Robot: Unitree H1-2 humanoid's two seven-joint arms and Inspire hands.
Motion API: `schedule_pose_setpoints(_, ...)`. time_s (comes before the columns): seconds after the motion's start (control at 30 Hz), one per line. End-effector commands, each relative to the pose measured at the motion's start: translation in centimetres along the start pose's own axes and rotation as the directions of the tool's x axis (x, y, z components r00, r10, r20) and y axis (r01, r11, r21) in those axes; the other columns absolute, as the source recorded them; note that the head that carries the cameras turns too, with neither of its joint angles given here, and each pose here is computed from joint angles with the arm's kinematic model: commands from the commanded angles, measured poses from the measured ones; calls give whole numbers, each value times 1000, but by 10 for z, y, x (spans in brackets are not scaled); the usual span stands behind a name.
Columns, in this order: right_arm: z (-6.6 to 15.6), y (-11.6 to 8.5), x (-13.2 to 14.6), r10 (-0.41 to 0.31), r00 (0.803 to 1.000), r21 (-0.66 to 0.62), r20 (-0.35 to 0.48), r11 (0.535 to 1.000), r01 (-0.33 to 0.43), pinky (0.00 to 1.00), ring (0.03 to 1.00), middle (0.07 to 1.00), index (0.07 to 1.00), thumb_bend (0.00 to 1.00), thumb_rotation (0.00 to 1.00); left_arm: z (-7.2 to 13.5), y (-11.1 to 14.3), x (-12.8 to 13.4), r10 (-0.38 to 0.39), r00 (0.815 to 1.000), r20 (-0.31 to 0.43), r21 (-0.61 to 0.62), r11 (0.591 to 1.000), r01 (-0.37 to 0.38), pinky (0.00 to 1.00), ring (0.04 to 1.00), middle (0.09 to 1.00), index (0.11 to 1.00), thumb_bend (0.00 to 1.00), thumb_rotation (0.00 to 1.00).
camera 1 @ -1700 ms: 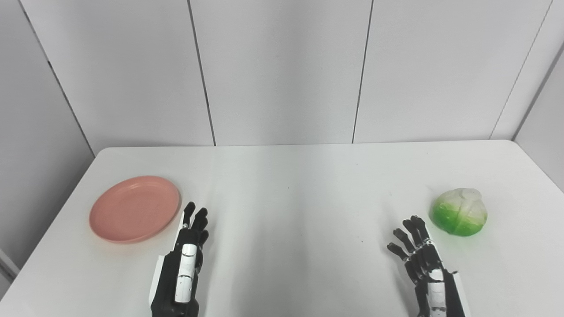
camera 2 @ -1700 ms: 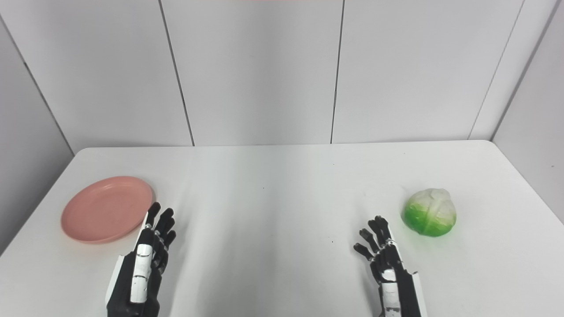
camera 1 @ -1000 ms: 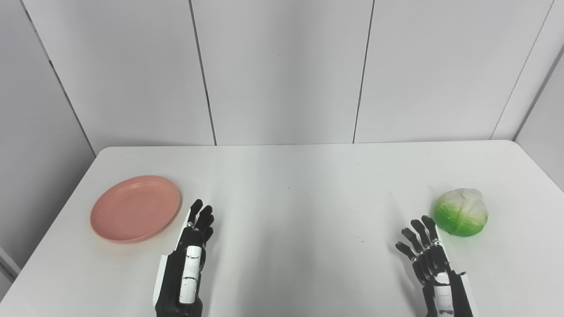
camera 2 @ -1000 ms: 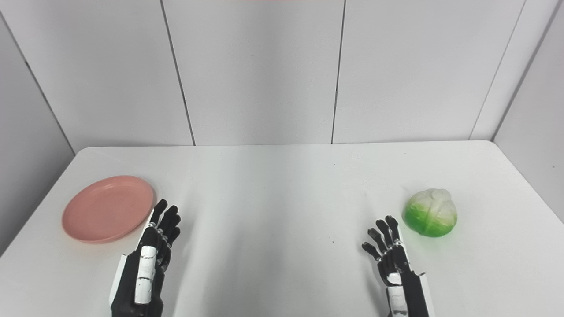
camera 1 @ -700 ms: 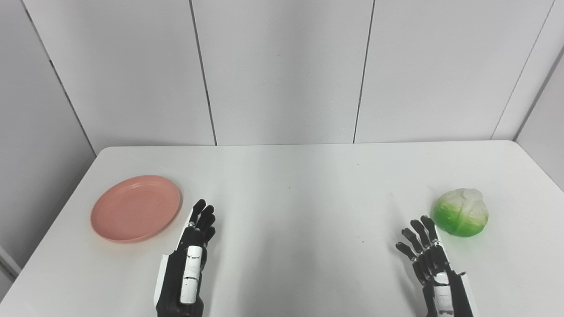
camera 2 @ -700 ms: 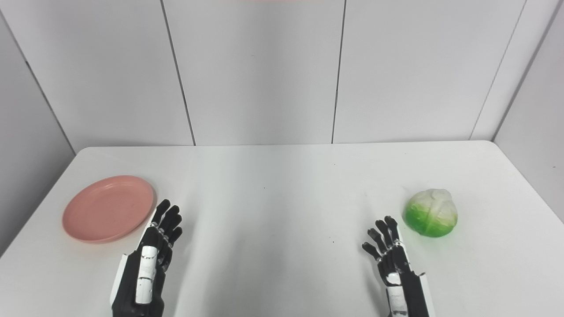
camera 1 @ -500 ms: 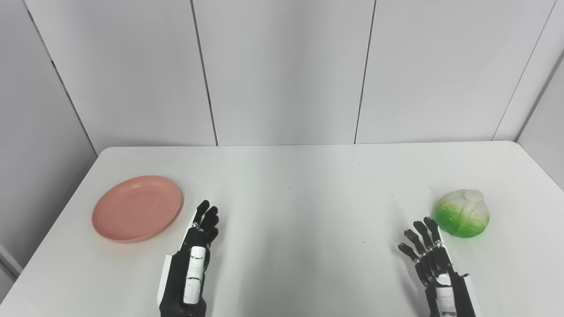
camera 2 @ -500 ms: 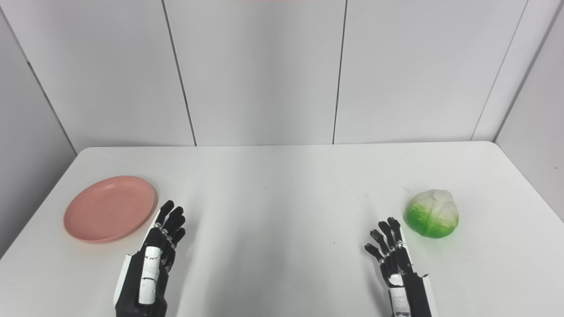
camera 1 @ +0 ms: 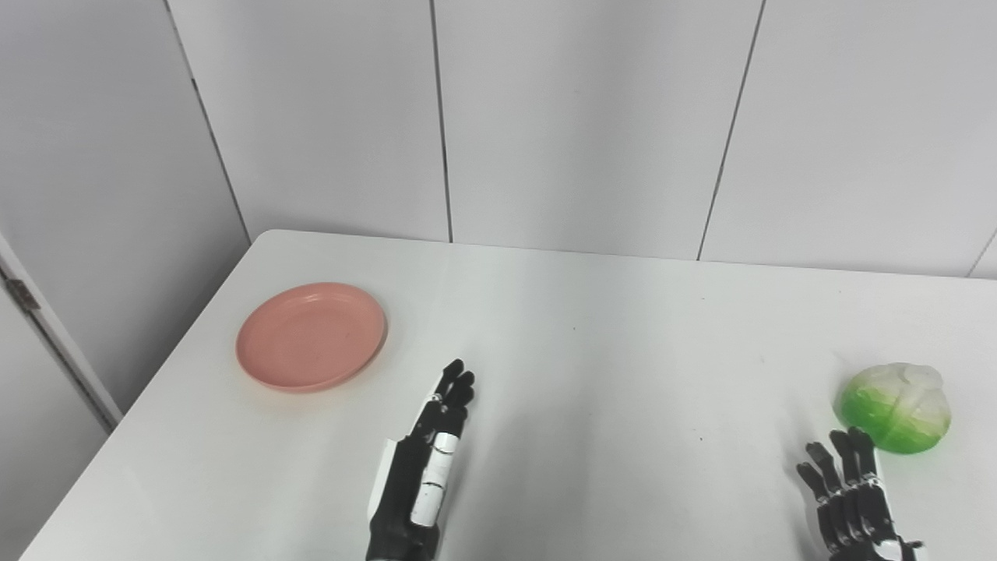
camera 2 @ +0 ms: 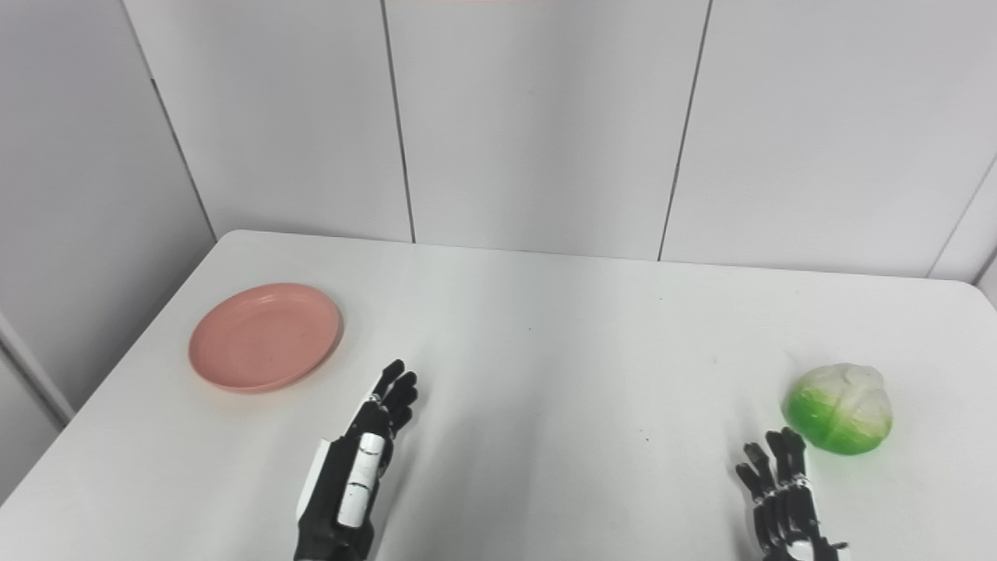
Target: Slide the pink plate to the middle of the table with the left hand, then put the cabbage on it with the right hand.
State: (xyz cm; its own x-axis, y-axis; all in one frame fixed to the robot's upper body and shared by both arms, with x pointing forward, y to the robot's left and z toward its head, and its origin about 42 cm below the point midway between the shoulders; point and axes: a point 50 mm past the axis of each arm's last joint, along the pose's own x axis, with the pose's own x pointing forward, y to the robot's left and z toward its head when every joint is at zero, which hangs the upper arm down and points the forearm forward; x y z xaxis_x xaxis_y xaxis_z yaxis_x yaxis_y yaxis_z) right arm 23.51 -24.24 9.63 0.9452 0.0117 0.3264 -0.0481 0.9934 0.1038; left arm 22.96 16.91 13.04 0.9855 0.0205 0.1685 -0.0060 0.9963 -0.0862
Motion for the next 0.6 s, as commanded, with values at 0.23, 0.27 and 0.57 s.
schedule_pose_setpoints(0.23,-11,-14,-23,-7,999,-27,-50,1000,5,970,959,996,1000,749,1000,-16,6,-32,61,997,-39,18,998,-60,914,917,912,884,686,877)
schedule_pose_setpoints(0.27,-10,-14,-23,-8,999,-27,-49,1000,6,967,958,992,996,748,1000,-15,6,-32,61,997,-38,18,998,-60,915,918,911,882,687,874)
schedule_pose_setpoints(0.57,-7,-13,-23,-9,999,-33,-47,999,8,938,948,983,963,749,994,-13,6,-31,54,998,-24,8,999,-54,944,920,916,911,642,868)
